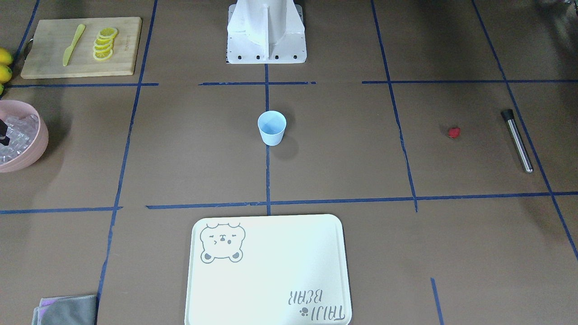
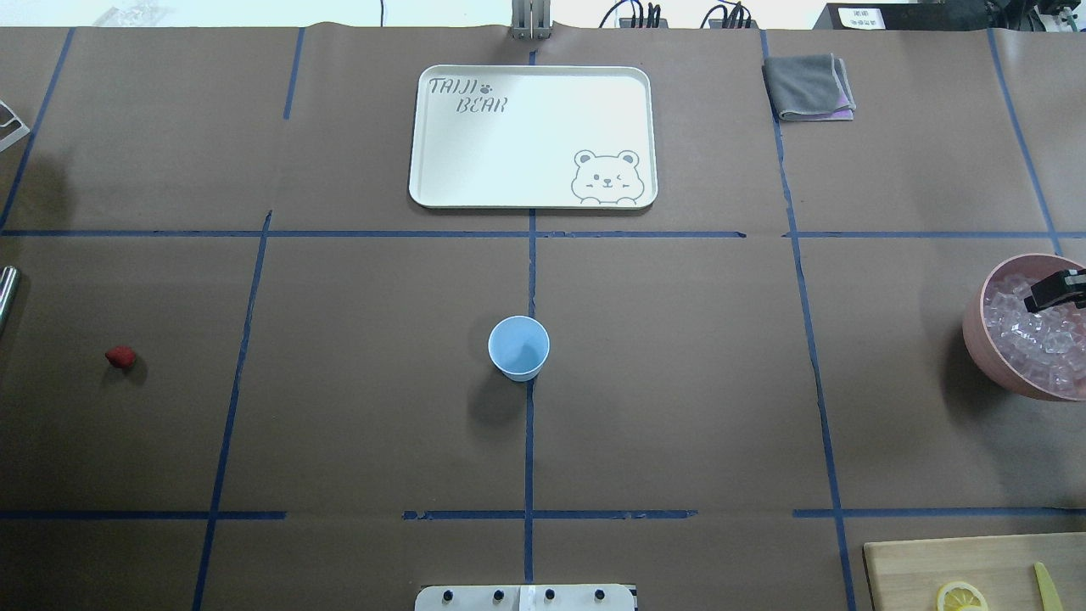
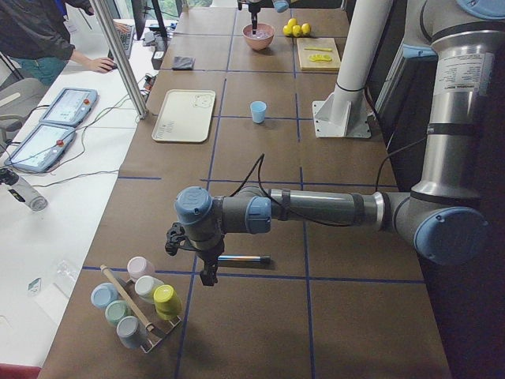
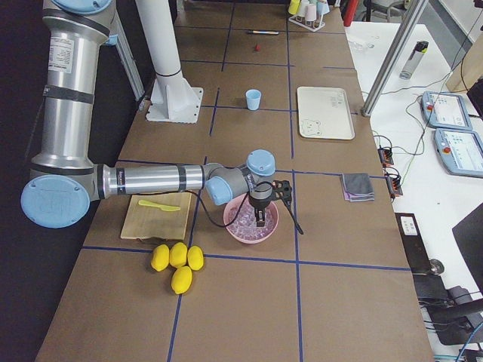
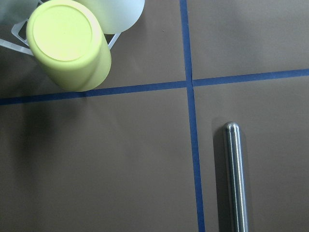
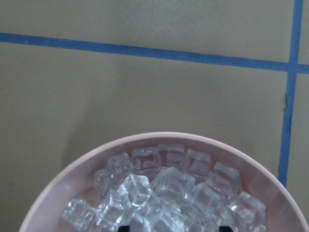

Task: Mash ice and strawberries in cup
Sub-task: 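Lower the right gripper into the pink bowl and grasp an ice cube, then lift the ice cube with the right gripper and carry it toward the blue cup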

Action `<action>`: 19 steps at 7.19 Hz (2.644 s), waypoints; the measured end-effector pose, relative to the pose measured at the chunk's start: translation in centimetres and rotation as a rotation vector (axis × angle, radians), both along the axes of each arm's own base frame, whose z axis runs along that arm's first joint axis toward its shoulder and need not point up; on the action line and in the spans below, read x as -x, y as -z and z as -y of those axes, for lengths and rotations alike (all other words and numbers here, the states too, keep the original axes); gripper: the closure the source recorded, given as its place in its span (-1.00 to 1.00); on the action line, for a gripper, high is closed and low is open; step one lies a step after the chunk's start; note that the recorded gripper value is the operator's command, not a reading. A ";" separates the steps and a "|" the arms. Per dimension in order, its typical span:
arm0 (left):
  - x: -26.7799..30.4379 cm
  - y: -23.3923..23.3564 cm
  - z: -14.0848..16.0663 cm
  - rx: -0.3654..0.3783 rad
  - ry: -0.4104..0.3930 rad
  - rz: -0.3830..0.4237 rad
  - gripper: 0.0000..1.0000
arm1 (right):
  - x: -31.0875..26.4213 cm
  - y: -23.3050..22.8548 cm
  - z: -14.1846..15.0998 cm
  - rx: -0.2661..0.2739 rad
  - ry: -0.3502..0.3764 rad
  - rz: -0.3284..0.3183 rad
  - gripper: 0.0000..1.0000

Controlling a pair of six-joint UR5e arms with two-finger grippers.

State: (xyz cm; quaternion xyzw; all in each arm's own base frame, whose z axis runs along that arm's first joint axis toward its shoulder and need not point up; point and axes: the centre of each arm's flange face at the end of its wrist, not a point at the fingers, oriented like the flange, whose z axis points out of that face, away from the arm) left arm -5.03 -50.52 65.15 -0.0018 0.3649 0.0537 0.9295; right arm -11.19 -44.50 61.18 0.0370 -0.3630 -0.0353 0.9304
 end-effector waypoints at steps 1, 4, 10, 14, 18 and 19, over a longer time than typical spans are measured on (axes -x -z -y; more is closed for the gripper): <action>0.0 0.0 0.0 -0.001 0.000 0.000 -1.00 | 0.2 0.2 0.1 -0.003 0.003 0.000 -0.35; 0.0 0.0 0.0 -0.002 -0.001 0.000 -1.00 | 0.7 0.2 0.3 -0.004 0.011 0.000 -0.34; 0.0 0.0 0.0 -0.002 -0.001 0.000 -1.00 | 0.6 -0.2 -0.2 0.003 0.015 -0.005 0.95; -0.1 0.1 0.0 -0.004 -0.002 0.000 -1.00 | -1.3 2.6 0.4 0.000 -0.018 0.021 1.00; -0.1 0.0 0.0 -0.003 -0.002 0.000 -1.00 | -0.9 15.3 2.9 -0.069 -0.024 0.064 1.00; -0.1 0.0 0.0 -0.001 -0.003 0.000 -1.00 | 0.7 18.1 3.8 -0.089 -0.003 0.074 1.00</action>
